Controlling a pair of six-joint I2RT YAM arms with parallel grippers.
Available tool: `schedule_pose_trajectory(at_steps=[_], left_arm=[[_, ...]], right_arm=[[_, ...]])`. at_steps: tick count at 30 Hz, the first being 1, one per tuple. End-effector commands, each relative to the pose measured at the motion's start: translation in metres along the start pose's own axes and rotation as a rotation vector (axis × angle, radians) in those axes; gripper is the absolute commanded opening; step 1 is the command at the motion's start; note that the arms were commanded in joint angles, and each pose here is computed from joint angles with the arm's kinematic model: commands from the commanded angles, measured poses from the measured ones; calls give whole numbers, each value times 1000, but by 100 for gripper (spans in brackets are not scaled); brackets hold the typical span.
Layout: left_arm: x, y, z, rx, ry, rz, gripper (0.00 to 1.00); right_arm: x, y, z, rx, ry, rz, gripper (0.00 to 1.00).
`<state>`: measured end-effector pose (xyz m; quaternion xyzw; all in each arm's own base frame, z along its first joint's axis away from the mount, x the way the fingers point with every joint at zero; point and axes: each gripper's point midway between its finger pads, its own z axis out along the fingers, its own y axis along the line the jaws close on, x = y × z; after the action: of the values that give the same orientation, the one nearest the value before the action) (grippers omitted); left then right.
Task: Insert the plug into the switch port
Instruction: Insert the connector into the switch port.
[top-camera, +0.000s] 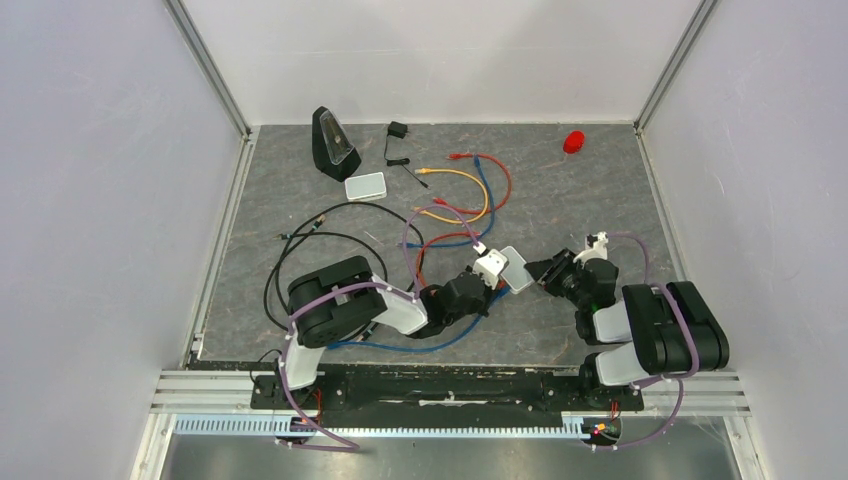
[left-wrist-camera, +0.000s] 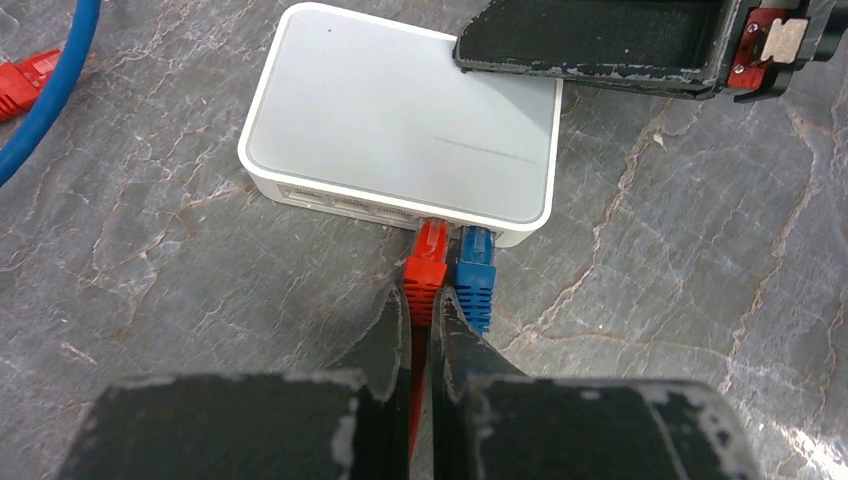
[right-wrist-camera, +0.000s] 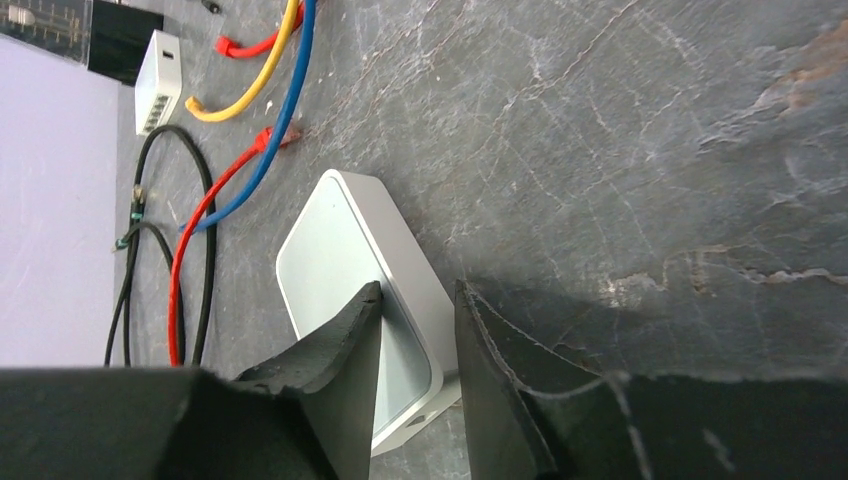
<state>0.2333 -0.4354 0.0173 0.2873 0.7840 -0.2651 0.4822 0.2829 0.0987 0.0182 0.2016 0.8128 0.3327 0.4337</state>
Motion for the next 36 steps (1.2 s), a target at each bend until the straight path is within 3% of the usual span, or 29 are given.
schedule_pose_trajectory(at_steps=[1,12,26,36], left_arm=[[67,12,-16,19,262,62,5],[75,12,-29,51,315,93,16],[65,15,-40,41,331,121,30],[45,14,-50,42,322,133,34]], right_arm=[[105,1,-48,-10,501,208,36],[45,-3,-12,55,387,97,41],[48,-12,-16,71,390,57,40],[43,-18,-15,86,375,70,40]])
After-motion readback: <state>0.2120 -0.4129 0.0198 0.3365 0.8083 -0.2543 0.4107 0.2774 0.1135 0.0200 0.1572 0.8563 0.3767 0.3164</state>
